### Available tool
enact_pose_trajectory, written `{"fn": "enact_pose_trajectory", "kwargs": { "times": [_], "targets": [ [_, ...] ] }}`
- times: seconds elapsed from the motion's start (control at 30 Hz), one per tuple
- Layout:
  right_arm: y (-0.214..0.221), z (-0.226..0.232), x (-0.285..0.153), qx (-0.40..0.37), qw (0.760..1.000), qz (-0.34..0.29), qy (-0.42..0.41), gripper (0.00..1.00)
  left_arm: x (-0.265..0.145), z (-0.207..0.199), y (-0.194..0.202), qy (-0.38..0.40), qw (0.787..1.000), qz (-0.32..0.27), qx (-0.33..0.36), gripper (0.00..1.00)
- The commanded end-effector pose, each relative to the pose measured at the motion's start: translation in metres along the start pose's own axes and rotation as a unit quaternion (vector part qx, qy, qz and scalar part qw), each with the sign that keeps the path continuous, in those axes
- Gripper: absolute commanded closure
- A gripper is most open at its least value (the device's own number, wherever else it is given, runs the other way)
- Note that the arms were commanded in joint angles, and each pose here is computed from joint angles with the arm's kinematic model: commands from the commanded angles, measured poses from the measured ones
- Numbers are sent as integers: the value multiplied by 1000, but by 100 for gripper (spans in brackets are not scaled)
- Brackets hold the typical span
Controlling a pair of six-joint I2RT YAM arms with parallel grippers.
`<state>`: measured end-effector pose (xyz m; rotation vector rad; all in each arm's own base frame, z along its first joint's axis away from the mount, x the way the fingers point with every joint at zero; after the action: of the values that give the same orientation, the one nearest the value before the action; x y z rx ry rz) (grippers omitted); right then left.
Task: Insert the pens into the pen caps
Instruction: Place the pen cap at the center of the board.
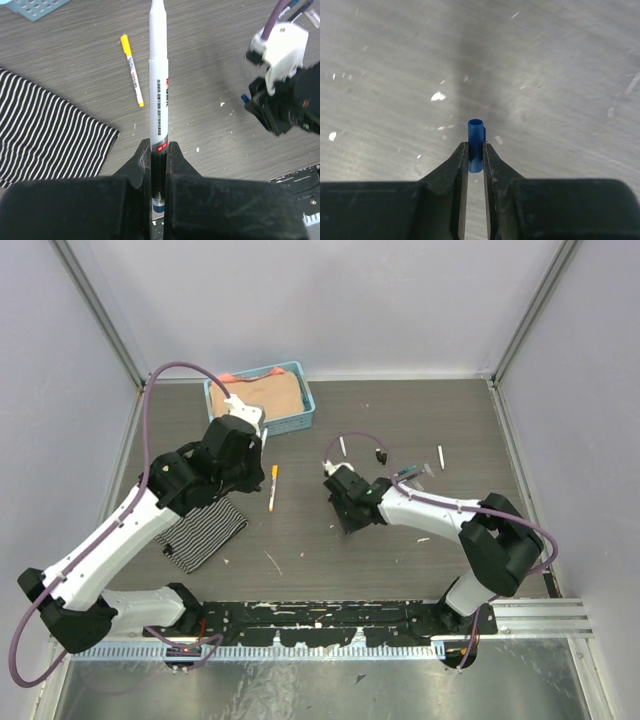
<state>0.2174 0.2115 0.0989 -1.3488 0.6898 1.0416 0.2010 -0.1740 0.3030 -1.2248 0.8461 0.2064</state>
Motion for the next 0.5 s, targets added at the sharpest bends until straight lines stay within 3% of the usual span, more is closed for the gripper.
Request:
{"fn": "enact_pose_trajectory", "kwargs": {
  "times": [0.0,0.33,0.47],
  "targets": [
    [17,18,-6,-7,1000,-8,-18,81,-13,17,8,-41,999,-6,14,100],
    [45,33,8,-48,998,29,-26,75,-21,21,11,-47,999,-15,6,100],
    [47,35,9,-47,998,27,-19,66,-20,20,12,-45,999,-12,5,100]
  ]
}}
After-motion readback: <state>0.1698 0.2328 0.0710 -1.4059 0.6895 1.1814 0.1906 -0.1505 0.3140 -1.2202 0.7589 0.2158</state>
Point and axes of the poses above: each gripper's point midway between its finger pads, its own x axis out along the fingers, its own z axis along the line the jaws close on, y = z × x, the point moved 6 cm from there along -x, back along the fingers, and after that the axes turned 15 degrees about x, right-handed, at the moved point
